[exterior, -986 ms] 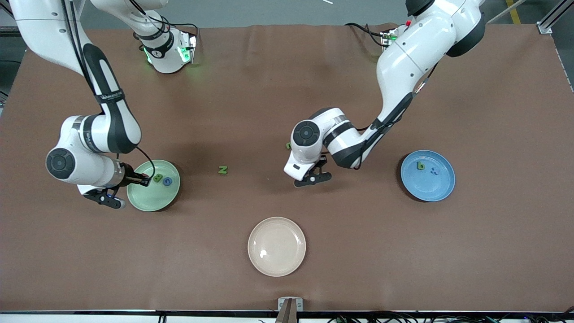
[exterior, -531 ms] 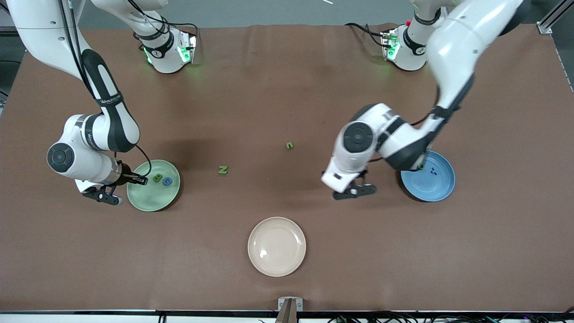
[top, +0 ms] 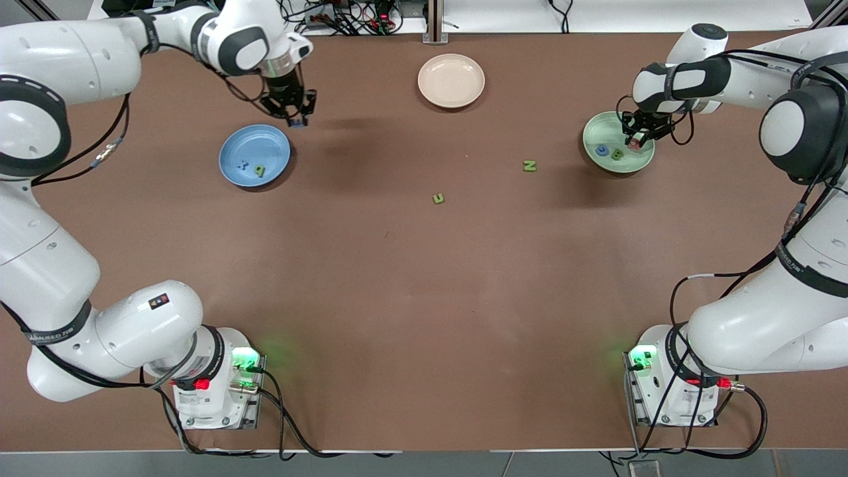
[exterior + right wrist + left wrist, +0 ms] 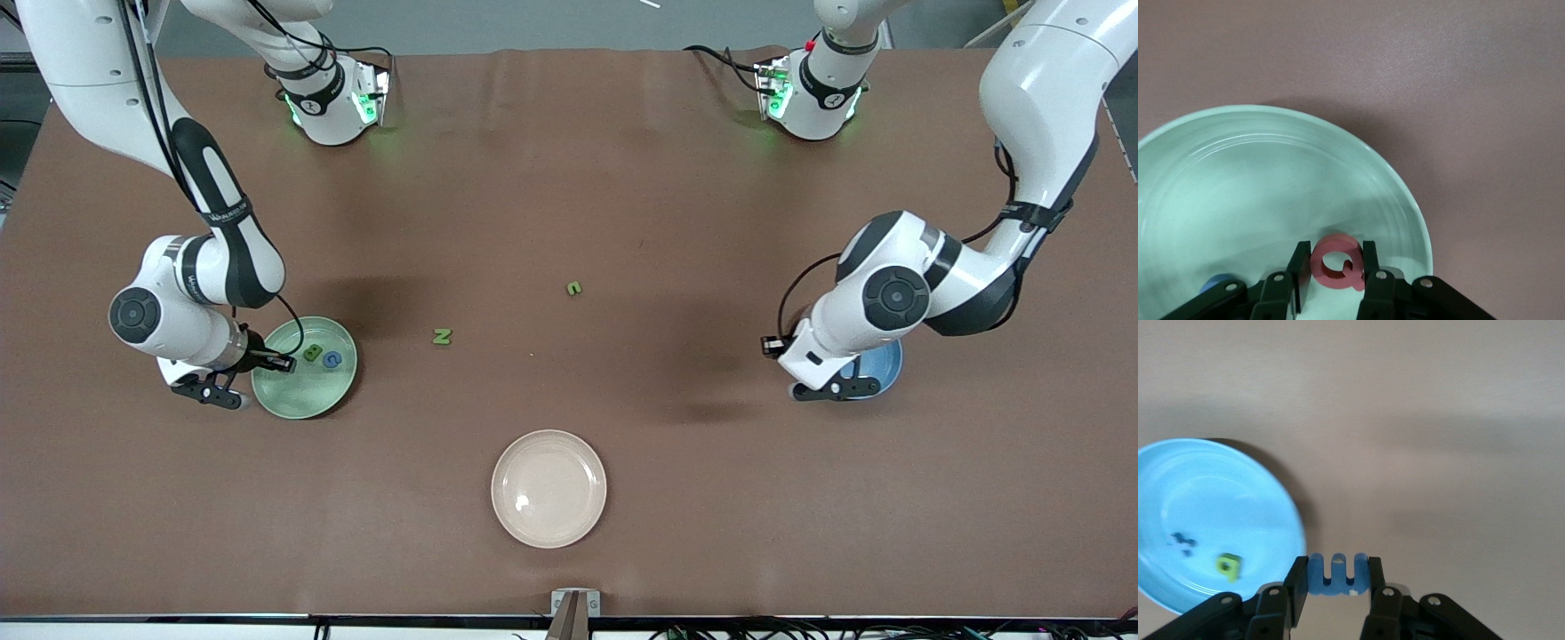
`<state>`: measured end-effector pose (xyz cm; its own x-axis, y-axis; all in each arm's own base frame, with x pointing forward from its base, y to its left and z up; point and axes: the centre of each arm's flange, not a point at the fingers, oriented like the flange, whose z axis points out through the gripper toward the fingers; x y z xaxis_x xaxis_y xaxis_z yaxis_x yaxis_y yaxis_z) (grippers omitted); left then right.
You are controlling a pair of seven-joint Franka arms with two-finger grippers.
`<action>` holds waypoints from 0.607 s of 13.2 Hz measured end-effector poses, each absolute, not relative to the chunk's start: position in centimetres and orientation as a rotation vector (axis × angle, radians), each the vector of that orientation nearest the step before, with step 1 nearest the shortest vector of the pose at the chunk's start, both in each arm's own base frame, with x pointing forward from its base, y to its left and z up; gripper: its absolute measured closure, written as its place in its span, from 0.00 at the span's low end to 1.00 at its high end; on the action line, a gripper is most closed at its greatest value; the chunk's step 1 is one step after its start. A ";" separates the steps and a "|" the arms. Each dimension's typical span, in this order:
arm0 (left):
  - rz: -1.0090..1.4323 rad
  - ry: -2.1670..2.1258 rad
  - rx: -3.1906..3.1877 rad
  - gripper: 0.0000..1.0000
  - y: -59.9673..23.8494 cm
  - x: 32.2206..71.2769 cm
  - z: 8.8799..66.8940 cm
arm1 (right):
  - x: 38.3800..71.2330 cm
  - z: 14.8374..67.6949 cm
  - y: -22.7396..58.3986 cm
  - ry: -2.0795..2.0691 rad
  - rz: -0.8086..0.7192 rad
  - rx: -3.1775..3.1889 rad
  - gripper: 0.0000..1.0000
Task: Sort upper and lower case letters into plates
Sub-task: 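Drop the Q on the green plate while the left gripper drops the m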
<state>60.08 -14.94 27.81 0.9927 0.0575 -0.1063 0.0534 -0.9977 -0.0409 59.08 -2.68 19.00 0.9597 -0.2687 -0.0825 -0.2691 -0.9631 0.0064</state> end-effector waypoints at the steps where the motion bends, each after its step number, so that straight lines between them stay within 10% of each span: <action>1: 0.144 -0.067 -3.089 0.60 -13.4 59.8 26.9 | 59.1 18.8 -2.8 0.426 0.129 -3.105 0.64; 8: -0.002 0.066 -3.066 0.60 -4.0 57.0 21.1 | 59.1 18.8 -3.2 0.434 0.120 -3.103 0.57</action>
<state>56.97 -3.96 21.08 0.9991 -0.0431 -0.0002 -0.0430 -0.9963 -0.0746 59.12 -3.15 18.83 0.9587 -0.2738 -0.0767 -0.2743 -0.9616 0.0049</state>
